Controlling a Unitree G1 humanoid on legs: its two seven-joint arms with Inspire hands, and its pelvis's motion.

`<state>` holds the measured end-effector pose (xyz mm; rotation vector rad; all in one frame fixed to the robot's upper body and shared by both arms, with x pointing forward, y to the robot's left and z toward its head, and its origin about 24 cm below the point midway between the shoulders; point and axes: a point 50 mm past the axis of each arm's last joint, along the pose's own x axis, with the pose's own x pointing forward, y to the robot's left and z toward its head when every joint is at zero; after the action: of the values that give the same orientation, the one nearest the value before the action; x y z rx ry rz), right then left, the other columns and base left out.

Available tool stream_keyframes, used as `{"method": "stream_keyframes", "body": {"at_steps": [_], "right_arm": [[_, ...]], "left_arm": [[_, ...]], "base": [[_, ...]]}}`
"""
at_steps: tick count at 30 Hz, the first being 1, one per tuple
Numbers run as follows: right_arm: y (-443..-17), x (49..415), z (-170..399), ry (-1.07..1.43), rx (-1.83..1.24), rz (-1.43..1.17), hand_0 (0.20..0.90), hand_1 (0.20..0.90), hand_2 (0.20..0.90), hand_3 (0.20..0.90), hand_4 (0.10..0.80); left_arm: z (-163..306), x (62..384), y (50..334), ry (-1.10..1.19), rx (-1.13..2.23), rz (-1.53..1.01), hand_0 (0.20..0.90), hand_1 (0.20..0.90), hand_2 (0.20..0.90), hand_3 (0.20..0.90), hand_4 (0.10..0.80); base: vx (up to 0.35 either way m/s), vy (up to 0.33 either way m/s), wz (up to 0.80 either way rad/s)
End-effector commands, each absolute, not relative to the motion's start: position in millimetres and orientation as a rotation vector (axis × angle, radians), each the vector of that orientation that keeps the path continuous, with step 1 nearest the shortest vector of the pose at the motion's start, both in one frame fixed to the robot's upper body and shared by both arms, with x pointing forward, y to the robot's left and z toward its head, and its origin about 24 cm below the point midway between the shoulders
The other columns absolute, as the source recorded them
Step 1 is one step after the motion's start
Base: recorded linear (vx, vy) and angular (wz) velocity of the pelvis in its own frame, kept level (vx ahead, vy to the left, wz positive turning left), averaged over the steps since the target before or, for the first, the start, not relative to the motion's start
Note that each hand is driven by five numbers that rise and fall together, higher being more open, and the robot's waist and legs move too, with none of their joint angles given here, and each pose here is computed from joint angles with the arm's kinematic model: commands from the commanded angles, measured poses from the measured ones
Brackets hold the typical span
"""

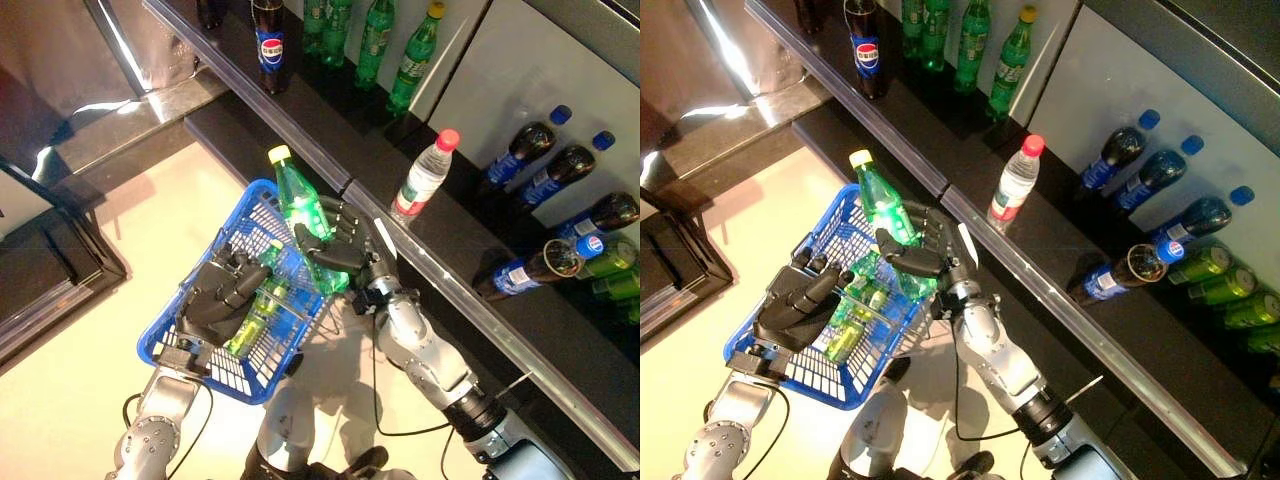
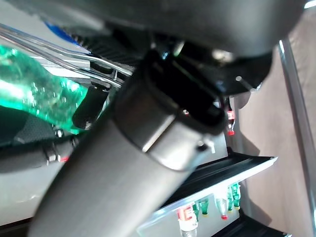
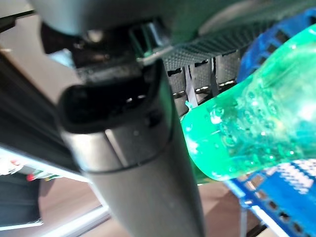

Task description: Pick up the drink and place into the basket.

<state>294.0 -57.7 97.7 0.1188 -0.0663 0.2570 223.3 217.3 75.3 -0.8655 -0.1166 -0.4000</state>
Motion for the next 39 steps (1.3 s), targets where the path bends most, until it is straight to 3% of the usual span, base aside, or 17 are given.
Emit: {"method": "stream_keyframes", "body": {"at_steps": [1, 17, 29, 39], "right_arm": [[-22.9, 284.0, 149.0, -0.341, 0.238, 0.385, 0.3, 0.3, 0.3, 0.2, 0.1], [-26.2, 306.5, 105.0, -0.168, 0.182, 0.262, 0.3, 0.3, 0.3, 0.2, 0.1], [15.6, 289.9, 54.9, 0.204, 0.148, 0.497, 0.3, 0.3, 0.3, 0.2, 0.1], [24.5, 302.3, 54.6, 0.415, 0.446, 0.477, 0.3, 0.3, 0.3, 0.2, 0.1]], "left_arm": [[212.0, 191.4, 176.6, -0.828, -0.676, -1.089, 0.3, 0.3, 0.3, 0.2, 0.1], [232.5, 182.9, 148.5, -0.847, -0.577, -1.333, 0.3, 0.3, 0.3, 0.2, 0.1], [248.5, 183.6, 120.0, -0.841, -0.429, -1.436, 0.3, 0.3, 0.3, 0.2, 0.1], [249.1, 179.0, 118.0, -0.806, -0.362, -1.52, 0.3, 0.3, 0.3, 0.2, 0.1]], "base": [[0.04, 0.008, 0.11], [0.054, 0.0, 0.11], [0.018, -0.008, 0.03], [0.015, -0.001, 0.01]]}}
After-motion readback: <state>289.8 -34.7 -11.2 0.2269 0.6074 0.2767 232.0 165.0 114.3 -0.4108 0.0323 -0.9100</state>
